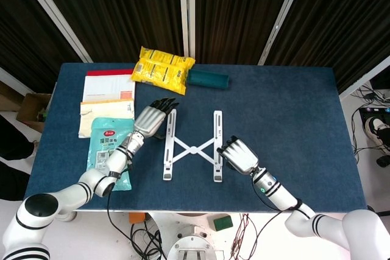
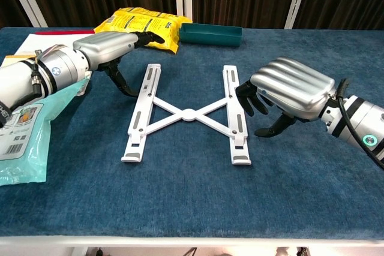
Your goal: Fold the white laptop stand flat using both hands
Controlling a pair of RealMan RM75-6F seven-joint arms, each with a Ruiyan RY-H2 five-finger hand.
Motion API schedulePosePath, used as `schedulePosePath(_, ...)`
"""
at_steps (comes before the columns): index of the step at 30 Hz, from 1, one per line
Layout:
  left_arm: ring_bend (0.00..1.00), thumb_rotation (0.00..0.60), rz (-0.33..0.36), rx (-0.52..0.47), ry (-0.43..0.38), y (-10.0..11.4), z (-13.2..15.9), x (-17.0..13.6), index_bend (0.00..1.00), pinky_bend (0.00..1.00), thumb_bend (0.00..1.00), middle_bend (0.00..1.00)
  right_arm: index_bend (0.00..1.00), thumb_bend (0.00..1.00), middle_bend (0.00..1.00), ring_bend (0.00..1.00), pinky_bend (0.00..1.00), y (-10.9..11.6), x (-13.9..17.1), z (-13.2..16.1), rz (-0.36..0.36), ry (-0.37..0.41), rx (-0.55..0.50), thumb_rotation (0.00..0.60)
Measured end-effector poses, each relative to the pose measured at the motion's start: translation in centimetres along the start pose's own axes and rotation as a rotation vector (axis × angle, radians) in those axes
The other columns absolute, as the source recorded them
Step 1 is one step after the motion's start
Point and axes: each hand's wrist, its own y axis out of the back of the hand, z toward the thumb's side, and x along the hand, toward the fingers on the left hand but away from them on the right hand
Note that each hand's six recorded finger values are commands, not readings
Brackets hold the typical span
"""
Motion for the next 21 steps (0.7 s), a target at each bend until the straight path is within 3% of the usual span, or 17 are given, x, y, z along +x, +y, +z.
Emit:
schedulePosePath(13, 0.0, 0.6, 0.002, -0.09, -0.021, -1.0, 0.7, 0.0, 0.06, 0.14, 0.0, 0.0, 0.69, 0.0, 0.75, 0.66, 0.59, -0.4, -1.8, 1.9, -0.074, 0.05, -0.003, 0.6)
schedulePosePath(21, 0.0, 0.6, -0.02, -0.154, -0.072, -1.8, 2.6, -0.3, 0.06, 0.14, 0.0, 0.0, 0.69, 0.0, 0.75, 0.66, 0.59, 0.1, -2.6, 2.8, -0.103, 0.075, -0.015, 0.6)
